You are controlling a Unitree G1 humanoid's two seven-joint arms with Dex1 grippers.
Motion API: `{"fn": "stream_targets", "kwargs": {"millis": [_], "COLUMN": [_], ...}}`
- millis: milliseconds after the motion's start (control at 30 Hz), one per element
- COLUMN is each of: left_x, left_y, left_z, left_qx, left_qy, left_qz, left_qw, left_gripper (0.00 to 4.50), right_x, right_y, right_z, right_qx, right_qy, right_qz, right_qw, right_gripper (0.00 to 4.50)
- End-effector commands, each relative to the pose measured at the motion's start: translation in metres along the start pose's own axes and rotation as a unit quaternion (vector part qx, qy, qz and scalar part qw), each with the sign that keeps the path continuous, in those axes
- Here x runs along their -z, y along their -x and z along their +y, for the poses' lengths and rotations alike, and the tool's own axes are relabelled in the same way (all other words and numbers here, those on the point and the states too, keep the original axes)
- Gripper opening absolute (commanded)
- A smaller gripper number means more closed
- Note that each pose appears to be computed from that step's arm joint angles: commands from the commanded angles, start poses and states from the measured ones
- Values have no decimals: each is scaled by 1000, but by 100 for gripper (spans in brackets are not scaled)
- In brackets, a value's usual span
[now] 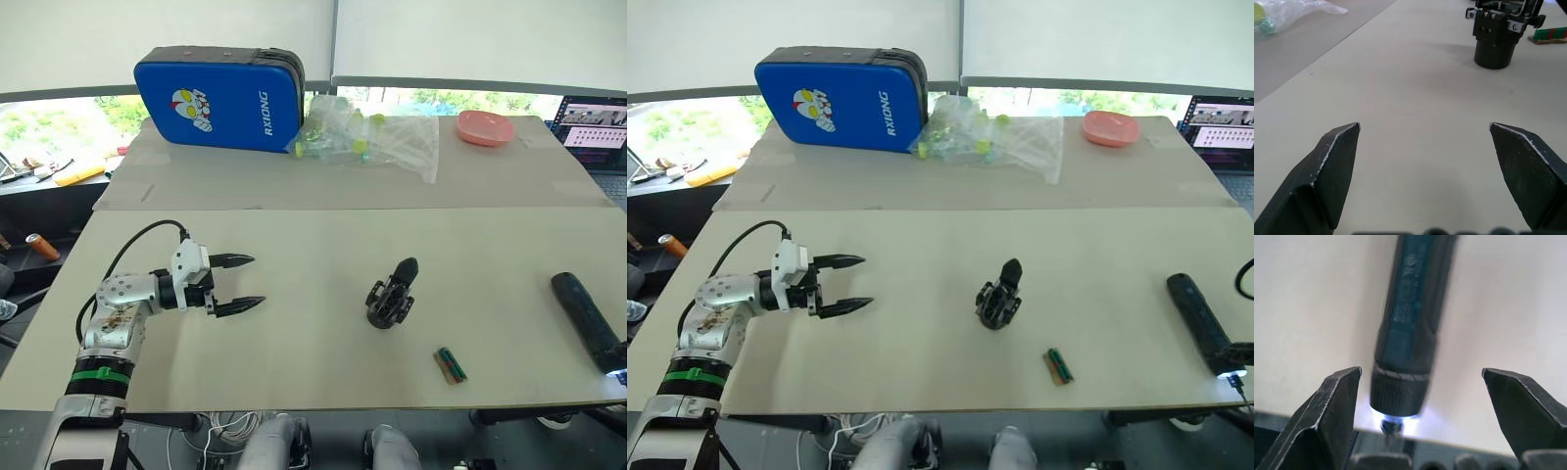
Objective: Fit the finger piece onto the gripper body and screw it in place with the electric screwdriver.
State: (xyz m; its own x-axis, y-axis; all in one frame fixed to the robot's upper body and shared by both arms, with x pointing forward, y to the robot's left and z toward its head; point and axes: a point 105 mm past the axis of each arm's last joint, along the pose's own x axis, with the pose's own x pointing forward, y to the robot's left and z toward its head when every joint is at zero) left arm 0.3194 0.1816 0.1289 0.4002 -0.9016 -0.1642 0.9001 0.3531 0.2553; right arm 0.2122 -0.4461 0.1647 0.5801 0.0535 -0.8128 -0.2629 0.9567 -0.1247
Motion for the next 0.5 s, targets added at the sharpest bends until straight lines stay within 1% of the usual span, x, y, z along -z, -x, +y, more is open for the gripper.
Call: {"fn": "stream_targets", "kwargs": {"millis": [33,67,100,133,167,233,267,300,333,367,433,500], "left_x": [-4,-2,0,1,2,7,9,11,13,15,16,16], "left_y": [14,17,20,24,26,33,37,41,45,48,53,56], "left_z": [6,5,4,3,2,0,-1,-4,-7,-9,-9,-7], "left_qx": [-31,-36,-43,-48,-51,-67,-74,-80,-83,-87,-99,-112], "left_qy": [-27,-34,-41,-45,-47,-50,-53,-54,-58,-63,-74,-80], "left_qz": [10,17,24,30,32,44,50,55,60,65,73,73], "left_qw": [999,999,998,997,997,995,995,994,993,992,990,988], "left_gripper": [450,450,450,450,450,450,450,450,450,450,450,450], "right_x": [-55,-67,-74,-76,-75,-70,-71,-75,-74,-65,-46,-39], "right_y": [42,53,63,70,73,66,62,59,55,49,37,31], "right_z": [24,48,69,88,98,128,144,160,171,186,201,205], "right_qx": [-24,-58,-76,-94,-103,-130,-144,-159,-172,-197,-229,-232], "right_qy": [122,183,242,277,292,338,349,347,344,375,394,387], "right_qz": [-161,-227,-283,-323,-343,-356,-376,-410,-426,-420,-402,-407], "right_qw": [979,955,925,900,887,861,846,829,819,803,794,794], "right_gripper": [447,447,447,447,447,447,447,447,447,447,447,447]}}
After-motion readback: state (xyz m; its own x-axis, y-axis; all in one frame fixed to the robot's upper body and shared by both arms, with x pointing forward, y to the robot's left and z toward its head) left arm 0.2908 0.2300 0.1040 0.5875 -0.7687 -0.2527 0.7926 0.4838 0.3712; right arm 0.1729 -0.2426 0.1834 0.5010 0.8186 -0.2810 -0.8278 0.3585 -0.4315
